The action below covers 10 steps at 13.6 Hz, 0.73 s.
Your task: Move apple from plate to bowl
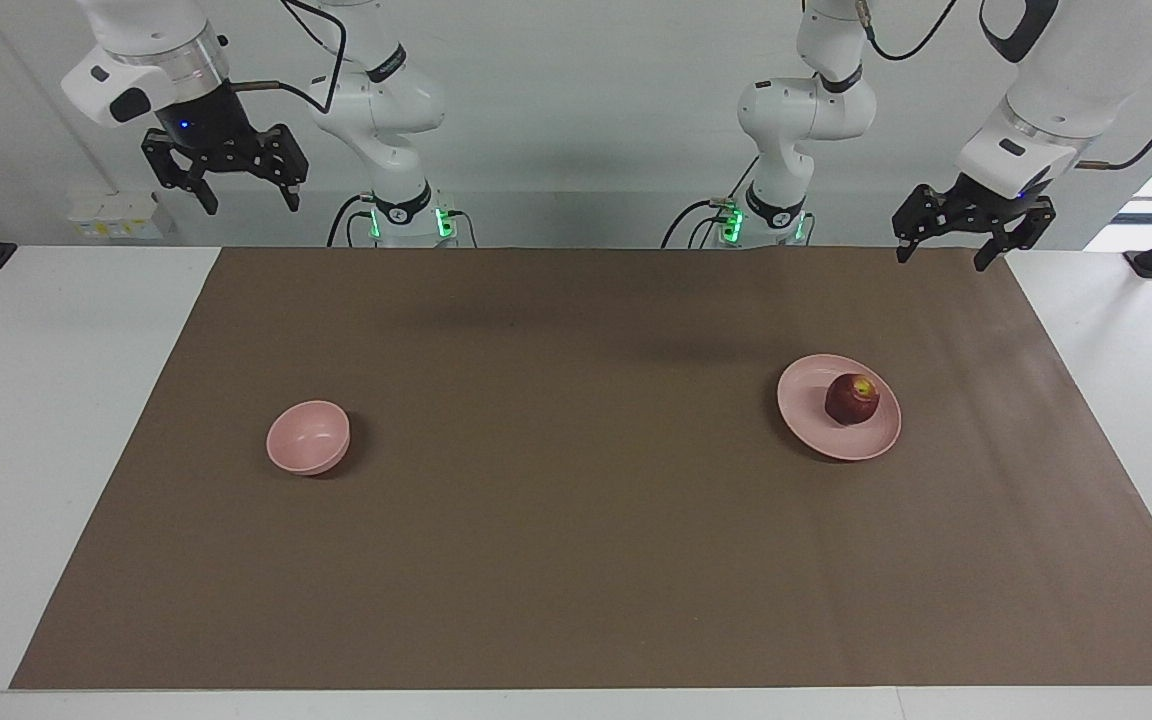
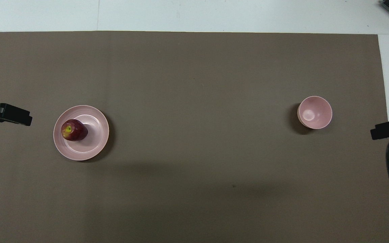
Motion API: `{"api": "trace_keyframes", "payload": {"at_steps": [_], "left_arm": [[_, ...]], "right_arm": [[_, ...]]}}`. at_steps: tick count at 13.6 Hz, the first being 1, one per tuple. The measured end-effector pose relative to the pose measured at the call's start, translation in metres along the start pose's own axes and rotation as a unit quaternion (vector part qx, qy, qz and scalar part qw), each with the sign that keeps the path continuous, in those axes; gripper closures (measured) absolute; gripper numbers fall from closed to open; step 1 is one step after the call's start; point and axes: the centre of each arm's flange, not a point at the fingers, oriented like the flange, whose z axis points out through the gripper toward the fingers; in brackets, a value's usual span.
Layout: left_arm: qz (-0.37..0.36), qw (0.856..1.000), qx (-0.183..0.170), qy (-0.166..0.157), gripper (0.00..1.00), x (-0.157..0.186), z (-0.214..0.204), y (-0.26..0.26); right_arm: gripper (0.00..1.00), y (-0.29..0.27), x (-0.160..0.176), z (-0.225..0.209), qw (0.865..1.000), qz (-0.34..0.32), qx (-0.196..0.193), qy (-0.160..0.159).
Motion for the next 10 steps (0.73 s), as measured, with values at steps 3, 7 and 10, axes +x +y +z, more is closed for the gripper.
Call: {"api": "trace_keyframes", "payload": {"at_steps": [3, 7, 10], "left_arm": [[0.0, 1.0, -0.001, -0.007, 0.0, 0.0, 0.007, 0.0], [0.002, 1.0, -0.002, -0.017, 0.0, 0.006, 0.038, 0.001], [0.003, 1.0, -0.002, -0.01, 0.0, 0.013, 0.068, 0.002]], "right_arm": [[0.0, 0.0, 0.0, 0.0, 1.0, 0.0, 0.0, 0.0], [0.0, 0.0, 0.0, 0.0, 1.0, 0.0, 0.0, 0.0], [0.0, 0.0, 0.0, 0.0, 1.0, 0.0, 0.0, 0.0]]}}
